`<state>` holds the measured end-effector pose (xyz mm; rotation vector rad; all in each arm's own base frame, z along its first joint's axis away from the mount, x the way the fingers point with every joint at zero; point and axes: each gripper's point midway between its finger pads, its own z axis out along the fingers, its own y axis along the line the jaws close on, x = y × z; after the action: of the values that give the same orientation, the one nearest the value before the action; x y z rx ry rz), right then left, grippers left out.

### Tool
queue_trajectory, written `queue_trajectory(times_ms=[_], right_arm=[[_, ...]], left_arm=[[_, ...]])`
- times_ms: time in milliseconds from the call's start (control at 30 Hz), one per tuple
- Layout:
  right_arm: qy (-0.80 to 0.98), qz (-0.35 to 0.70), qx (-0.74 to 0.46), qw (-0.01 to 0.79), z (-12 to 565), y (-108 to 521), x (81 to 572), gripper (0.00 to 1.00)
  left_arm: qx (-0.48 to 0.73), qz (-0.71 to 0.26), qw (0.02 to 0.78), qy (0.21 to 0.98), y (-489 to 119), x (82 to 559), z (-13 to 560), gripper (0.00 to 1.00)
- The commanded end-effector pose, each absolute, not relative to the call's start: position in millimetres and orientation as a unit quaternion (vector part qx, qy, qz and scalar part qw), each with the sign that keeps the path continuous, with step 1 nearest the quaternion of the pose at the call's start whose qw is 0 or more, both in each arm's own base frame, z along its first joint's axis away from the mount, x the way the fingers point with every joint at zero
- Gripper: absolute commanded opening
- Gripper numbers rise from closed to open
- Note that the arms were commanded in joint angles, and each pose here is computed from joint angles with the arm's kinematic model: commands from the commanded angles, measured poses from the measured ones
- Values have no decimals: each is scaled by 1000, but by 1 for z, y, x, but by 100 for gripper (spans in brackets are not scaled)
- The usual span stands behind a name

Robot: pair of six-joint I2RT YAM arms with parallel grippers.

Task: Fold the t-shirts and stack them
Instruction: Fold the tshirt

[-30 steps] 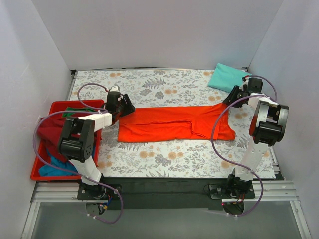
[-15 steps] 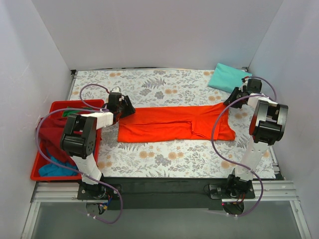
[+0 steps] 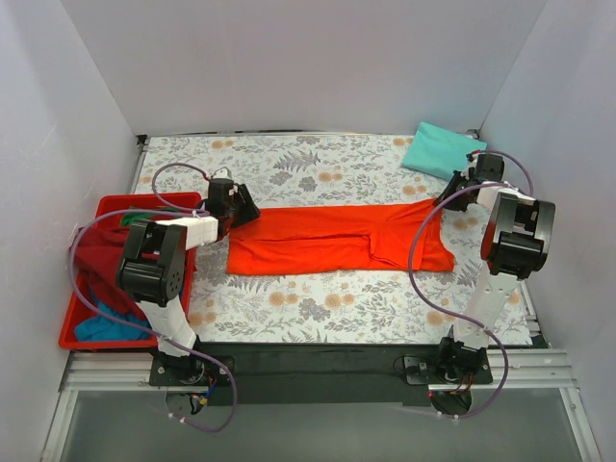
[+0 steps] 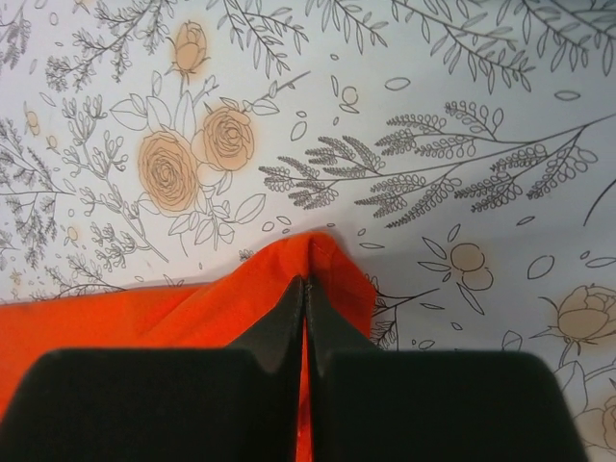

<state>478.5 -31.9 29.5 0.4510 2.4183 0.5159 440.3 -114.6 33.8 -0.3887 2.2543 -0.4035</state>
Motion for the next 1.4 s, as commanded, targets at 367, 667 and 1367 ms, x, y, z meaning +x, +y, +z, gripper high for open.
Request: queue_trajectory(times_ms=[367,667,1367], right_arm=[[915,151,197,318,42,-44,456,1],[914,135,199,326,43,-53,463,1],[905,97,163,382,104,-45,470,46]], left_arm=[[-192,-117,395,891,-89,418,21,55],[-196,-104,392,893,-84,416,16,55],[-140,-98,469,866,-116,440,95,57]])
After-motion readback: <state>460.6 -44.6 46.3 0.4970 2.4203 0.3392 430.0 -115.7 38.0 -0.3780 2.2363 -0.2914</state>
